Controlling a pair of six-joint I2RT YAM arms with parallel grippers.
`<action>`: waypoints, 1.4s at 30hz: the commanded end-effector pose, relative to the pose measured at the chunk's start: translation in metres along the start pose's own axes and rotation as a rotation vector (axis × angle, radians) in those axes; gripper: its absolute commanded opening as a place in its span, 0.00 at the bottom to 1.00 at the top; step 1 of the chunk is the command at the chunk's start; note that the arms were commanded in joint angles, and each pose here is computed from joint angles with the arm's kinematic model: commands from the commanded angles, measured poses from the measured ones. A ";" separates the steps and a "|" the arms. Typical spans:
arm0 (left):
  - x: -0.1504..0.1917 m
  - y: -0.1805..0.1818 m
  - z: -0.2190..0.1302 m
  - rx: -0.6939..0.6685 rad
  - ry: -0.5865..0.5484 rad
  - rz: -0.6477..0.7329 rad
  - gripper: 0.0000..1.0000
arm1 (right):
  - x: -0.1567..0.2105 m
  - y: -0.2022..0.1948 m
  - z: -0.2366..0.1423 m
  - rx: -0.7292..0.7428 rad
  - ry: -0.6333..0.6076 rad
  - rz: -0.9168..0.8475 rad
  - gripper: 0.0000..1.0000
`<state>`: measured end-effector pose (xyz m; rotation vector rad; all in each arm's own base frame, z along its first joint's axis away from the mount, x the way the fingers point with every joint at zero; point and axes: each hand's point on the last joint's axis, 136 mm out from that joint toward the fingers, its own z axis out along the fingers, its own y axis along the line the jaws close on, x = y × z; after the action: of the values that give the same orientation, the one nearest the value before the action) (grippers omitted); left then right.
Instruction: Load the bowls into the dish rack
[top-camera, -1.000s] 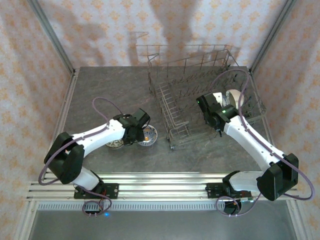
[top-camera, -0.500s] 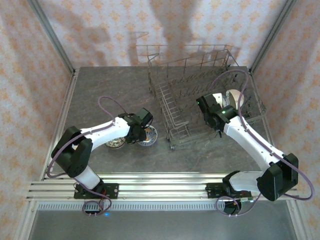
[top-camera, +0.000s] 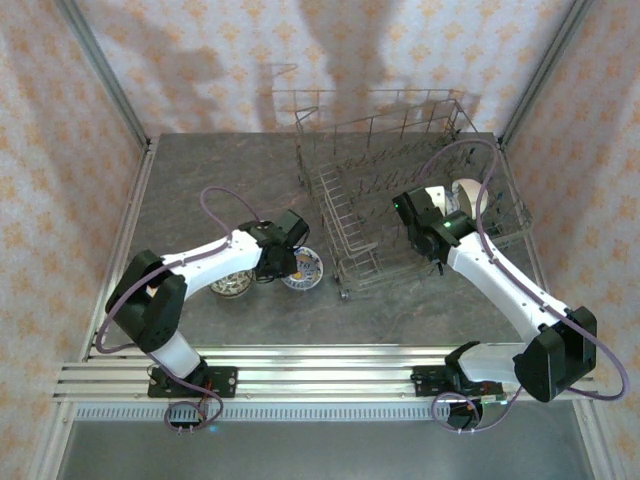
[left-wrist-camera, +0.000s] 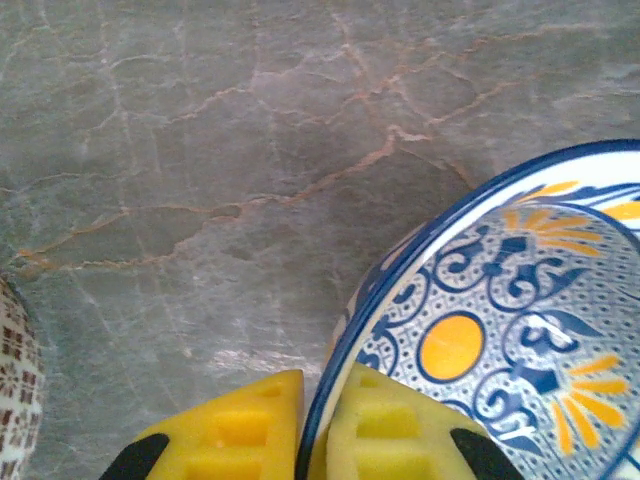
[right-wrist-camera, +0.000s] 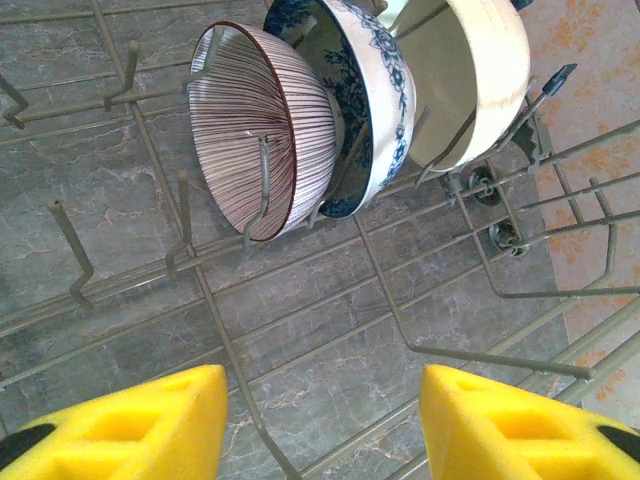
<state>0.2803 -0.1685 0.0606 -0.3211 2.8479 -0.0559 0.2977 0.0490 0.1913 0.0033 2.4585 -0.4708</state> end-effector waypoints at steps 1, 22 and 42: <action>0.003 0.011 -0.003 -0.018 -0.021 0.003 0.06 | -0.001 -0.005 -0.002 0.022 -0.010 0.016 0.53; -0.039 0.017 -0.100 0.092 -0.298 0.022 0.00 | -0.023 0.017 -0.007 -0.099 -0.025 0.038 0.52; -0.142 -0.041 -0.253 0.387 -0.609 0.170 0.00 | -0.153 0.053 -0.088 -0.452 -0.244 0.049 0.44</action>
<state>0.3391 -0.1699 0.3172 -0.0608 2.2535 -0.3484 0.3746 0.1288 0.3039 -0.0686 2.3004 0.0199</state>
